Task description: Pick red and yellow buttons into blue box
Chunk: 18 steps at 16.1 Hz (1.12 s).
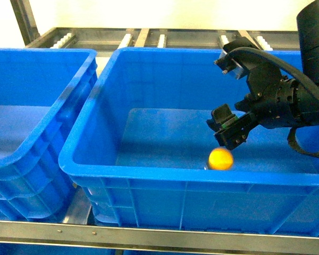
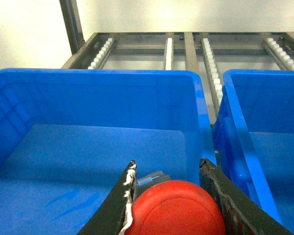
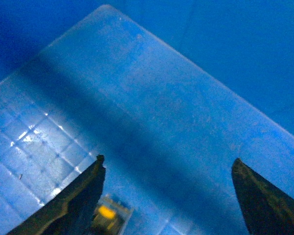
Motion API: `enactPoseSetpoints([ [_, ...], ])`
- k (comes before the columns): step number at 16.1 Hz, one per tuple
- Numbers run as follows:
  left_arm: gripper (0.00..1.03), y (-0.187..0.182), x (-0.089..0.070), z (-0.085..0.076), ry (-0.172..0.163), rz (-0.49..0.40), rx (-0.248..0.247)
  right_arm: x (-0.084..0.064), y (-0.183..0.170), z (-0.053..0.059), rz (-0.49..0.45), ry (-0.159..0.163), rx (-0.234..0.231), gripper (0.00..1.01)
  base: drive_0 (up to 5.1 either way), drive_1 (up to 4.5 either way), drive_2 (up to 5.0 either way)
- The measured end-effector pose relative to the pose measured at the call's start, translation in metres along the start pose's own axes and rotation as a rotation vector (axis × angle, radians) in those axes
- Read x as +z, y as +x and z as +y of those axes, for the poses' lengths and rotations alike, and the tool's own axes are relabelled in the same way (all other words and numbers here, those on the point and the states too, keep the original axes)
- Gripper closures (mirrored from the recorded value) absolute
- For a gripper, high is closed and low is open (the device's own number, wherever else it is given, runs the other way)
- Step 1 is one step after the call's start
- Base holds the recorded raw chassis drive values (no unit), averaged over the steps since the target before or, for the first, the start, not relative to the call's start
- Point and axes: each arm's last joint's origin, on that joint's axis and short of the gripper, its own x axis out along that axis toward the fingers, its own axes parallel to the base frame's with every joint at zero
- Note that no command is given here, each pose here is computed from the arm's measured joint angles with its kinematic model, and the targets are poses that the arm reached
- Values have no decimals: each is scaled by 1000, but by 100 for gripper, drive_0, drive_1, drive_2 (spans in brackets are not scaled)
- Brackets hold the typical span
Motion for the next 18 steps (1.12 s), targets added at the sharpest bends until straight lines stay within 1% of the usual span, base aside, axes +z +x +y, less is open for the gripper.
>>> enactPoseSetpoints([
  [1,72,0,0,0,0,1,0,-2,-8,-1,-12,12,-10,13,0,0,0],
  [2,72,0,0,0,0,0,0,-7,-17,-4,-35,18,-32,2,0,0,0],
  [3,72,0,0,0,0,0,0,-11,-30,-10,-49,51,-61,3,0,0,0],
  [5,72,0,0,0,0,0,0,-15,-63,-20,-117,98,-140,3,0,0,0],
  [6,72,0,0,0,0,0,0,-17,-93,-24,-176,123,-194,3,0,0,0],
  [7,72,0,0,0,0,0,0,-19,-116,-25,-245,136,-249,3,0,0,0],
  [8,72,0,0,0,0,0,0,-25,-149,-22,-310,144,-304,3,0,0,0],
  [9,72,0,0,0,0,0,0,-41,-182,-15,-324,178,-332,3,0,0,0],
  [10,72,0,0,0,0,0,0,-62,-208,-8,-322,218,-367,3,0,0,0],
  [11,72,0,0,0,0,0,0,-76,-225,-2,-308,260,-382,3,0,0,0],
  [12,72,0,0,0,0,0,0,-94,-250,5,-296,326,-406,3,0,0,0],
  [13,72,0,0,0,0,0,0,-101,-267,9,-304,349,-428,3,0,0,0],
  [14,72,0,0,0,0,0,0,-104,-289,14,-332,353,-464,3,0,0,0],
  [15,72,0,0,0,0,0,-1,-106,-306,22,-360,345,-504,3,0,0,0],
  [16,72,0,0,0,0,0,0,-107,-317,29,-379,329,-562,3,0,0,0],
  [17,72,0,0,0,0,0,0,-107,-317,33,-377,331,-563,3,0,0,0],
  [18,72,0,0,0,0,0,0,-111,-310,39,-354,348,-509,3,0,0,0],
])
